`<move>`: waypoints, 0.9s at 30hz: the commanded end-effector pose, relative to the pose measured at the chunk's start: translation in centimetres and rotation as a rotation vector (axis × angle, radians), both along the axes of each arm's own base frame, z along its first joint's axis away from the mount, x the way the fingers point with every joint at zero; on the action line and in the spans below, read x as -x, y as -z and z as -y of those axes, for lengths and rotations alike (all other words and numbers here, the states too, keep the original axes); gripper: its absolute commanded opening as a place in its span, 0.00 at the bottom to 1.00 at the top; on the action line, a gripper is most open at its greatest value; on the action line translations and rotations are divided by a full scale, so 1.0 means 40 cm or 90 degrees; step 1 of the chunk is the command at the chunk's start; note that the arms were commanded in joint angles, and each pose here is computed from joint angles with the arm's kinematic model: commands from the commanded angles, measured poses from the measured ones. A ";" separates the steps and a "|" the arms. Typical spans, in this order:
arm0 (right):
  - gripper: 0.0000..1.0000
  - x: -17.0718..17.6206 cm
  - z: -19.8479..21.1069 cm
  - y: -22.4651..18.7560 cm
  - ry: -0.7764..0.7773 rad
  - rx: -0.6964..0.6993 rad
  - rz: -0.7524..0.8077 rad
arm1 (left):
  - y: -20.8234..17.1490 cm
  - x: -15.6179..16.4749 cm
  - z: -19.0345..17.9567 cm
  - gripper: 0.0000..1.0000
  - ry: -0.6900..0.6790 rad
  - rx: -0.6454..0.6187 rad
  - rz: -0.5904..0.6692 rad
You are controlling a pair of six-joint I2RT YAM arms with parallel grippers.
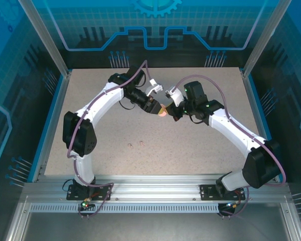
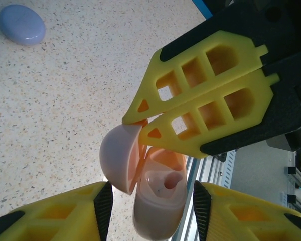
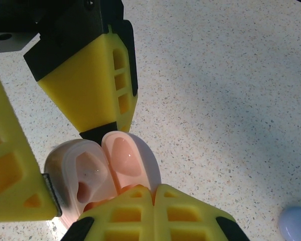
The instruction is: Insert the wireless bluetooth earbuds into the charging case
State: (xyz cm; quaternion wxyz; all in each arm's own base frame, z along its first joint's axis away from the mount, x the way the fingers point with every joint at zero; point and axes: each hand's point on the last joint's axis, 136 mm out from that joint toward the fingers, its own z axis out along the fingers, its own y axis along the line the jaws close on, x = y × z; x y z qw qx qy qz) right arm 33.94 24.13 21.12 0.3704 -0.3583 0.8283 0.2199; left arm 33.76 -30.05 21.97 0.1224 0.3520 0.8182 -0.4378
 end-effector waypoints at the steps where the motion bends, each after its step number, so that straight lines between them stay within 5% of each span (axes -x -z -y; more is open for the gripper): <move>1: 0.00 0.009 -0.009 -0.024 -0.004 -0.014 0.014 | -0.015 0.005 0.008 0.47 0.017 0.027 -0.017; 27: 0.00 0.001 -0.011 -0.032 -0.002 -0.012 0.015 | -0.013 0.018 0.012 0.27 0.032 0.041 -0.038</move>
